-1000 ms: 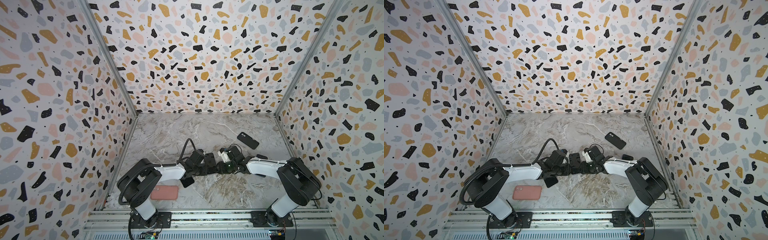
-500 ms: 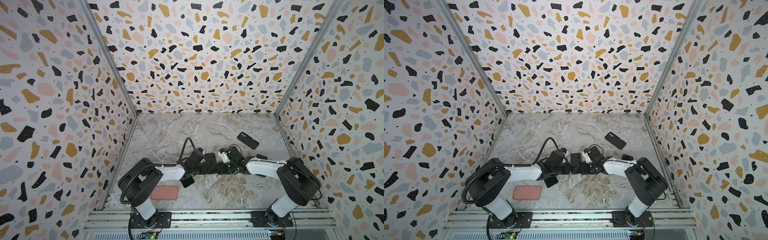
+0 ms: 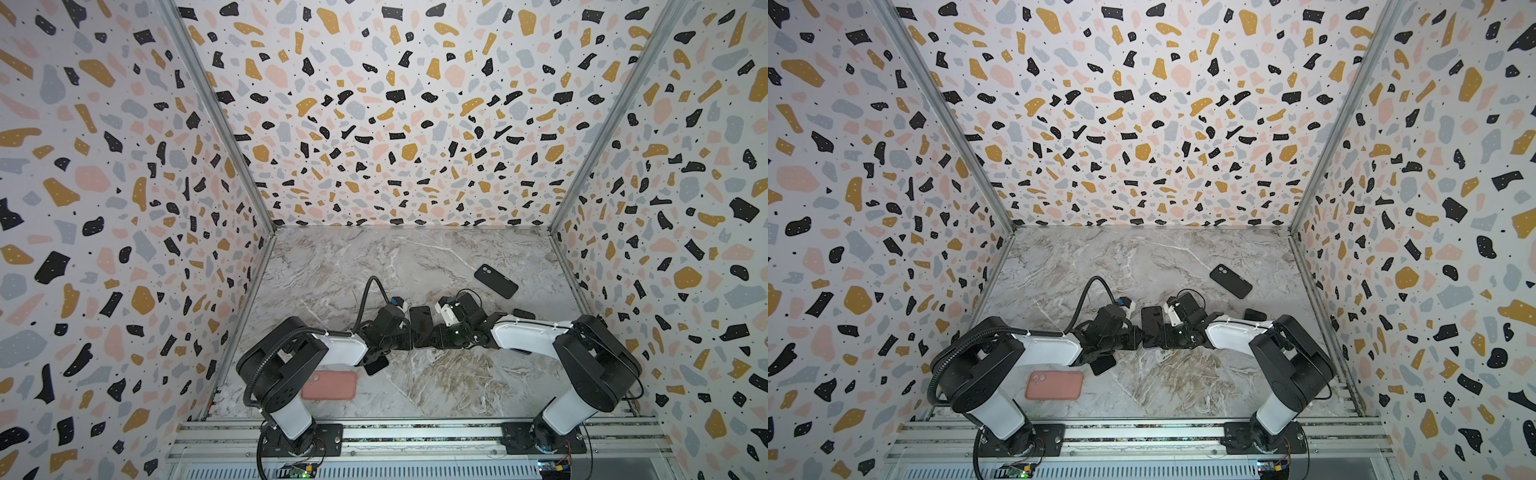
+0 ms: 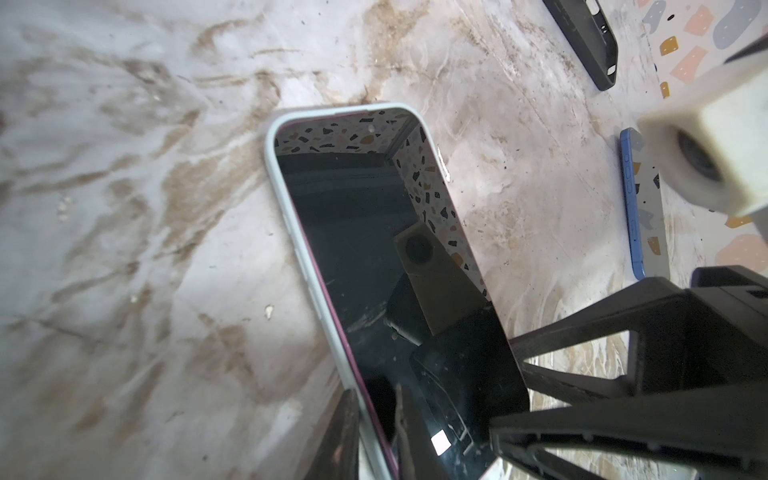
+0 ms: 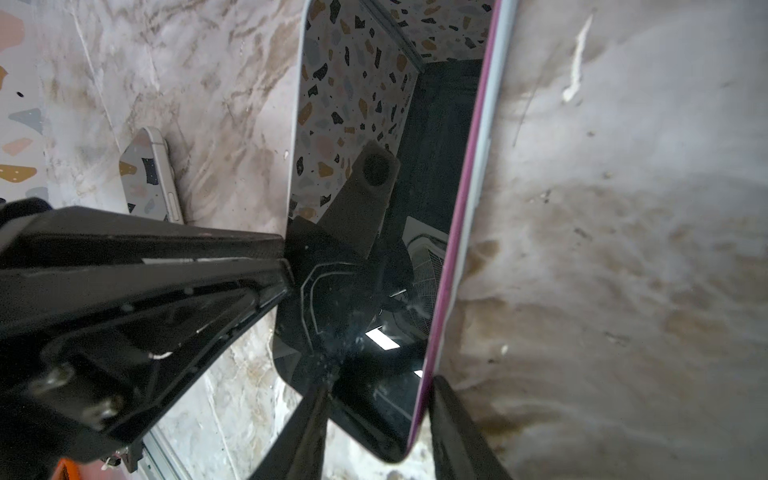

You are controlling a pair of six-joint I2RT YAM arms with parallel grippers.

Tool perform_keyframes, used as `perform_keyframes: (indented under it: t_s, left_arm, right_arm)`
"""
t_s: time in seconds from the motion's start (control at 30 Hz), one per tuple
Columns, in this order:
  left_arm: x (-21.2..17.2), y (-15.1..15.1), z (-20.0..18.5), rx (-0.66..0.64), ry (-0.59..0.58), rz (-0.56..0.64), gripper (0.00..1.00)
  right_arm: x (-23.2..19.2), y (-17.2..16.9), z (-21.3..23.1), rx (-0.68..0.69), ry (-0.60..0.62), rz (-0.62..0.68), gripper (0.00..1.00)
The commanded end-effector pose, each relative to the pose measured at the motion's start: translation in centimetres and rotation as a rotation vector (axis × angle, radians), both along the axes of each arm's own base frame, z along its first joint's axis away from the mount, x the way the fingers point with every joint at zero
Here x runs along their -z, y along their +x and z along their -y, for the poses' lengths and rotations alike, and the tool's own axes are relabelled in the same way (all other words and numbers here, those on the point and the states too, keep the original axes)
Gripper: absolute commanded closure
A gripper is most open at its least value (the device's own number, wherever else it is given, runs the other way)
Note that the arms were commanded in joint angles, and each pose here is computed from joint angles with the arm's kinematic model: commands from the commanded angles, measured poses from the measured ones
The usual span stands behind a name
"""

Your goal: Put the phone into the phone case

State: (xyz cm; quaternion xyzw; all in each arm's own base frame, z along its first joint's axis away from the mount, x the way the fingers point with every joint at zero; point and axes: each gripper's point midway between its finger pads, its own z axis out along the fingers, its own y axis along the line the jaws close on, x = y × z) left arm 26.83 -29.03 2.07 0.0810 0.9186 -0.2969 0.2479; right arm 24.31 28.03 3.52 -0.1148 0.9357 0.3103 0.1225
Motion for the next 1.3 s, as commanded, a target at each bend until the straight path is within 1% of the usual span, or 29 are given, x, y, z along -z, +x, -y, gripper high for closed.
perform_keyframes:
  t_s: [0.0,0.37,0.57,0.63,0.77,0.9,0.97,1.1,1.2,1.27]
  left_arm:
    - [7.4,-5.7,-5.1,0.048,0.254,-0.232,0.80]
    - [8.6,-6.3,-6.4,0.090,0.345,-0.263,0.79]
    - [7.4,-5.4,-6.1,0.091,0.349,-0.231,0.76]
    - [6.5,-4.8,-5.7,0.092,0.341,-0.213,0.72]
    - [4.2,-3.9,-4.7,0.092,0.294,-0.181,0.58]
    - [2.3,-4.1,-3.9,0.093,0.220,-0.176,0.51]
    - [1.5,-4.3,-3.5,0.093,0.186,-0.181,0.46]
    - [1.4,-4.9,-2.8,0.101,0.123,-0.210,0.45]
    - [2.1,-5.3,-2.7,0.100,0.106,-0.234,0.52]
    - [2.7,-5.5,-2.7,0.098,0.104,-0.248,0.58]
  right_arm:
    - [-3.5,-0.2,-3.0,-0.073,0.115,0.043,0.58]
    - [-4.8,0.2,-3.2,-0.076,0.089,0.088,0.57]
    - [-5.2,0.4,-3.1,-0.075,0.064,0.110,0.57]
    - [-5.2,0.6,-2.9,-0.070,0.048,0.120,0.56]
    - [-5.3,0.9,-2.3,-0.061,0.016,0.136,0.56]
    - [-5.3,1.0,-2.0,-0.054,0.008,0.140,0.56]
    - [-5.2,1.0,-2.0,-0.053,0.008,0.137,0.56]
    - [-4.7,0.8,-2.1,-0.054,0.012,0.123,0.55]
    - [-4.3,0.6,-2.2,-0.057,0.014,0.104,0.55]
    - [-3.9,0.4,-2.1,-0.053,0.014,0.094,0.55]
